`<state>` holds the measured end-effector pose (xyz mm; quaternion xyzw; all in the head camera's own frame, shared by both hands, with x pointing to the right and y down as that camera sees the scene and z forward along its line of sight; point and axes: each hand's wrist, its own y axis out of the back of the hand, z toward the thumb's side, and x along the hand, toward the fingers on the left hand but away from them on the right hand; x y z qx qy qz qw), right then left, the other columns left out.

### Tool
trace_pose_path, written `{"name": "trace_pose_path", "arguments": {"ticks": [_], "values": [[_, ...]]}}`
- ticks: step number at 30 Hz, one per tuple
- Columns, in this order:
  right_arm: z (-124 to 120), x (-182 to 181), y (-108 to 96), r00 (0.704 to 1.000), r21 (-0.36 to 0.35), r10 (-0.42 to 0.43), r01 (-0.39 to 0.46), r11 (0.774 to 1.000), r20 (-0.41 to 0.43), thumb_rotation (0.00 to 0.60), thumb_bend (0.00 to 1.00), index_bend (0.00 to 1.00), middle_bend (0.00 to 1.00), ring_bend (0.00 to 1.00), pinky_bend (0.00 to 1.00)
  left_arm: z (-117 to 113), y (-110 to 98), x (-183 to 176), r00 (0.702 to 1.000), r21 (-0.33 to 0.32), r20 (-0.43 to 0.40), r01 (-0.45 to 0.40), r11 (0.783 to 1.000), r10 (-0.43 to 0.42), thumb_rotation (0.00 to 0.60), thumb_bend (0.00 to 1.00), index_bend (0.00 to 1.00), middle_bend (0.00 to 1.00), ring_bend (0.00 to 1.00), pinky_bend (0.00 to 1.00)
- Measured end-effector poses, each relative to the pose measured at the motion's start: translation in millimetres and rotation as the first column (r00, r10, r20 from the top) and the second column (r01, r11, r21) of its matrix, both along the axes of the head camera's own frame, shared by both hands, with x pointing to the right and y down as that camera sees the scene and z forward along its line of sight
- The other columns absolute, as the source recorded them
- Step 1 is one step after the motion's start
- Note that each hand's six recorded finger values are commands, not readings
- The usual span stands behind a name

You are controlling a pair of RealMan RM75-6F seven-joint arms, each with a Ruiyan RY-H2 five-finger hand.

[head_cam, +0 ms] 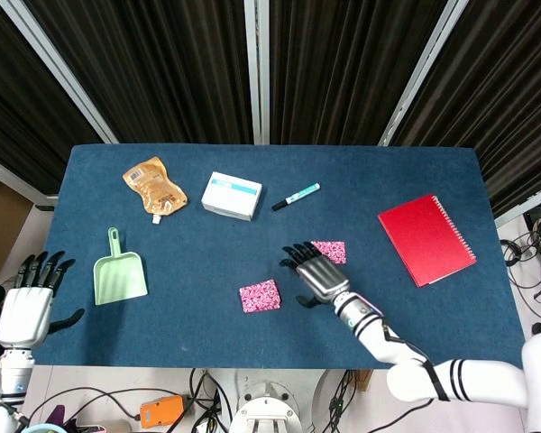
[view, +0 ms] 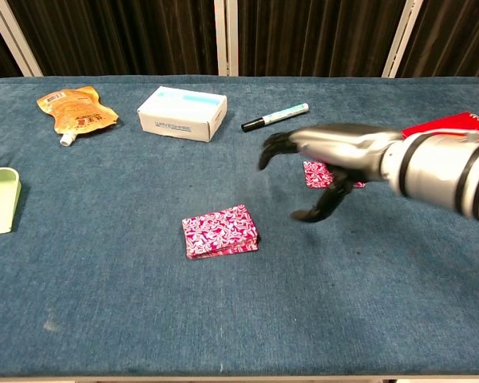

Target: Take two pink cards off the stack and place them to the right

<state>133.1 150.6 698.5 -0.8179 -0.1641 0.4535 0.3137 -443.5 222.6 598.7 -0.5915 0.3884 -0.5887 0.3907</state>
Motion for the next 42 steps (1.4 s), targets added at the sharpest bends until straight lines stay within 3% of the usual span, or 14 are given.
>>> {"name": "trace_pose_path", "arguments": {"ticks": [7, 15, 29, 42], "values": [[11.2, -40.8, 14.1, 0.998, -0.015, -0.069, 0.068, 0.998, -0.002, 0.600, 0.46, 0.28, 0.11, 0.00, 0.02, -0.8, 1.6, -3.4, 1.000, 0.002, 0.003, 0.009, 1.000, -0.009, 0.600, 0.08, 0.17, 0.09, 0.00, 0.00], [20.2, -62.1, 15.8, 0.996, -0.019, -0.081, 0.081, 0.997, -0.031, 0.600, 0.46, 0.30, 0.11, 0.00, 0.02, 2.3, 2.2, -3.9, 1.000, -0.004, 0.003, 0.008, 1.000, -0.008, 0.600, 0.08, 0.17, 0.09, 0.00, 0.00], [25.5, -68.7, 14.7, 0.995, -0.022, -0.078, 0.077, 0.997, -0.057, 0.600, 0.46, 0.38, 0.11, 0.00, 0.02, 2.9, 2.1, -6.7, 1.000, 0.000, 0.003, 0.013, 1.000, -0.013, 0.600, 0.08, 0.17, 0.09, 0.00, 0.00], [25.3, -69.3, 14.8, 0.996, -0.028, -0.067, 0.066, 0.997, -0.053, 0.600, 0.58, 0.49, 0.11, 0.00, 0.02, 1.9, 4.4, -8.3, 1.000, 0.003, 0.005, 0.017, 1.000, -0.017, 0.600, 0.08, 0.17, 0.09, 0.00, 0.00]]}}
